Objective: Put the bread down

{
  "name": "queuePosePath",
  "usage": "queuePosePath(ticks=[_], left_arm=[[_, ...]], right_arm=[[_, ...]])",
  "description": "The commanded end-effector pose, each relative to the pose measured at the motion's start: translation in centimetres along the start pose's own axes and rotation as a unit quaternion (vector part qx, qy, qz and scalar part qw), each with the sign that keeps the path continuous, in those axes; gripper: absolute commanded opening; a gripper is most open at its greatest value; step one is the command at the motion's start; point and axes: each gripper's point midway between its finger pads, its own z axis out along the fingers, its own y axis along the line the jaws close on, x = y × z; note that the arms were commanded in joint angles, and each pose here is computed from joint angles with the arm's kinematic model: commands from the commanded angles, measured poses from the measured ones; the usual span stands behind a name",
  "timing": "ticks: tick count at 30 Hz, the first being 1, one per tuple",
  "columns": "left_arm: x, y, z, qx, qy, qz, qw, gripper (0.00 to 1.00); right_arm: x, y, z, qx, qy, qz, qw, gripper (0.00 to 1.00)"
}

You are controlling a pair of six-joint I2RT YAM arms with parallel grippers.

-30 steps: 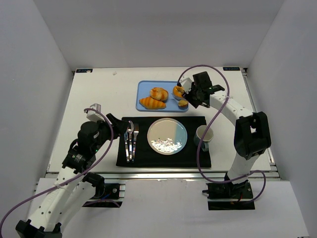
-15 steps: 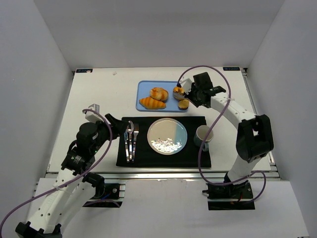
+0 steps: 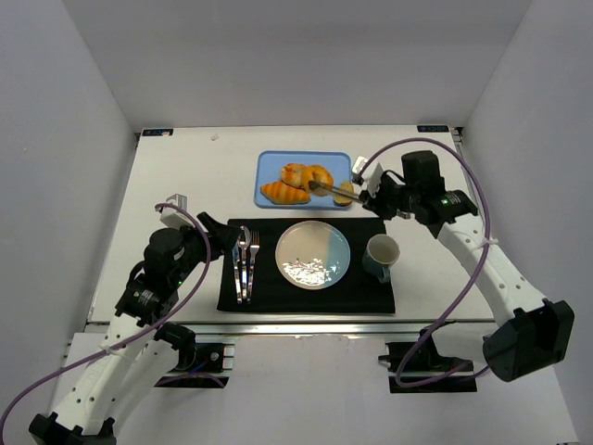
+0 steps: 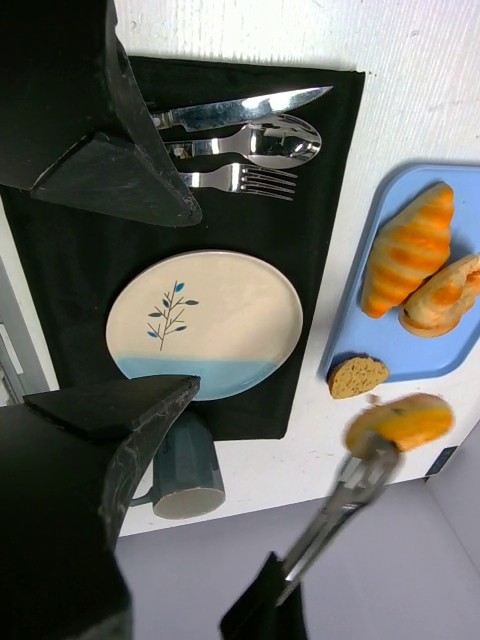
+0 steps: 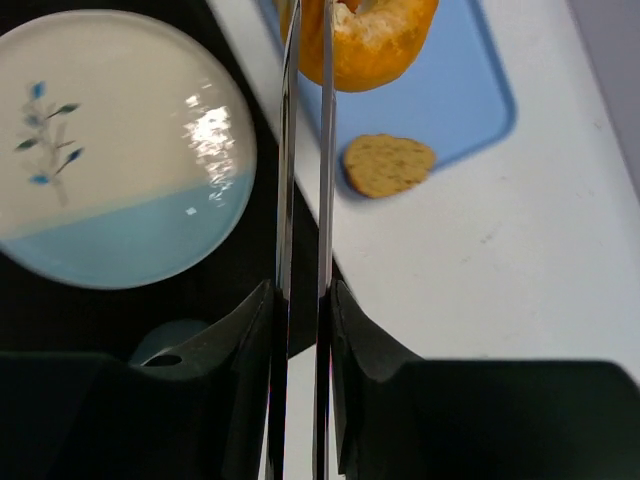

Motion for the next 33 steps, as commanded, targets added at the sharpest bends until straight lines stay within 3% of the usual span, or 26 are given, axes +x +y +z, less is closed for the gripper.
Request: queuePosePath(ticks=[1,8,12,14,15,19,28,33], left_arm=[[-0.9,-0.5,-0.3,0.002,-0.01,0.002,1.0,0.71],[-0.5,-0.2,-0.6,0.005,-0.013,-0.008,1.0,0.71],[-0.4,-0.1,-0.8,0.004,-0.016,-0.012,1.0,0.71],[-0.4,0.0,-0.9,0.003,-0.016,-0.012,1.0,0.71],[-0.5,0.0,-0.9,0.002,-0.017,-0.012,1.0,0.71],[-0.4,0.1,-1.0,0.001,-0.017,-0.012,1.0,0.71],[-0.3,0.2,-1.0,0.0,-0.017,-0.012,1.0,0.71],[-0.4,0.0,-1.0,0.003,-0.018,-0.012,1.0,0.71]], right_arm=[[0.5,5.7,-1.3,-0.12,-0.018,-0.04,0.992,0.0],[3.2,10.4,-1.9,-0.192,0.013,-0.078,0.978,0.0],[3.7,11.6,-1.2,-0.211,0.027,-0.071,0.975,0.08],[3.8,11.9,-0.9,-0.216,0.031,-0.07,0.973,0.21],[3.7,11.9,-0.8,-0.217,0.032,-0.067,0.973,0.31],[2.9,11.7,-1.0,-0.211,0.018,-0.065,0.975,0.45],[0.1,10.8,-2.2,-0.185,-0.023,-0.061,0.981,0.48],[-1.3,7.4,-1.4,-0.119,-0.033,-0.035,0.992,0.45]])
